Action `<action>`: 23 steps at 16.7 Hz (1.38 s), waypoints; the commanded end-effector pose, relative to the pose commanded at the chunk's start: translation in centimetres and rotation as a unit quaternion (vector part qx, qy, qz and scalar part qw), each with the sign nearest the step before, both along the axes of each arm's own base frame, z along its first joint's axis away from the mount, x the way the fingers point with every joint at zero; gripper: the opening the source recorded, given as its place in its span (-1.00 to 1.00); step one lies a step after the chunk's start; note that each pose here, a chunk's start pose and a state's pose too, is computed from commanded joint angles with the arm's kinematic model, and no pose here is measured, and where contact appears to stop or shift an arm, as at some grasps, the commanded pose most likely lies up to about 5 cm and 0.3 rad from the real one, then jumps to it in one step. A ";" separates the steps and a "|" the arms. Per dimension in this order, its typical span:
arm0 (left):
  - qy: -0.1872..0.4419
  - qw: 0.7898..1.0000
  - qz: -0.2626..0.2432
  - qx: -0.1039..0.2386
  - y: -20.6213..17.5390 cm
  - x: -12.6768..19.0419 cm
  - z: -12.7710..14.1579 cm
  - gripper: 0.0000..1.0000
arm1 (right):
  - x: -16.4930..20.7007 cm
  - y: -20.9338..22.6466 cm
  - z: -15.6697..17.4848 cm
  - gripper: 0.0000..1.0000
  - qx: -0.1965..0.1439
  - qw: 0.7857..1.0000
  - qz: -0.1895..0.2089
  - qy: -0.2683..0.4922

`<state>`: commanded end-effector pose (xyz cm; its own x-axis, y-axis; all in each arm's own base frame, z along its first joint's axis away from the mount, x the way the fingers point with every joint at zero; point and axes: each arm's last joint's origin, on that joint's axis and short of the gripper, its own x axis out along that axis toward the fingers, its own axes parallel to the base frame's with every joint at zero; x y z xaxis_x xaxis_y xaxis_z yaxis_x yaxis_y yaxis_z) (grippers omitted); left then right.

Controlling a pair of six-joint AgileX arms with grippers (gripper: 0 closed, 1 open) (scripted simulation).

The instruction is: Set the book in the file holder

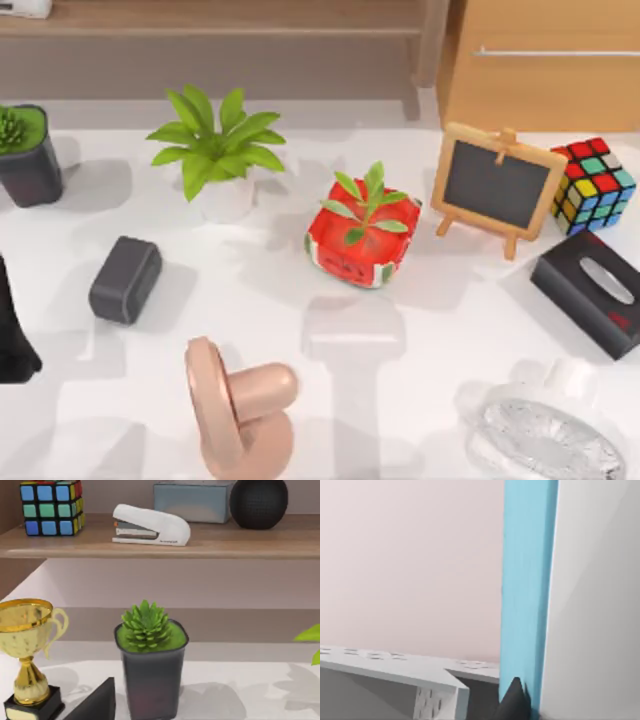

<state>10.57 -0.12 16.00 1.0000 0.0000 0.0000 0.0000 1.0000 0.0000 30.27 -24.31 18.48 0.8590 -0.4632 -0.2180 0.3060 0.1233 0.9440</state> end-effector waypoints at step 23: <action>0.000 1.000 0.000 0.000 0.0 0.0 0.0 1.00 | 6.7 6.6 -3.6 -1.00 0.126 0.972 0.200 -0.010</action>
<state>10.57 -0.12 16.00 1.0000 0.0000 0.0000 0.0000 1.0000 0.0000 37.01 -17.67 14.85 0.9646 -0.0250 -0.2624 0.2624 -0.0063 0.9649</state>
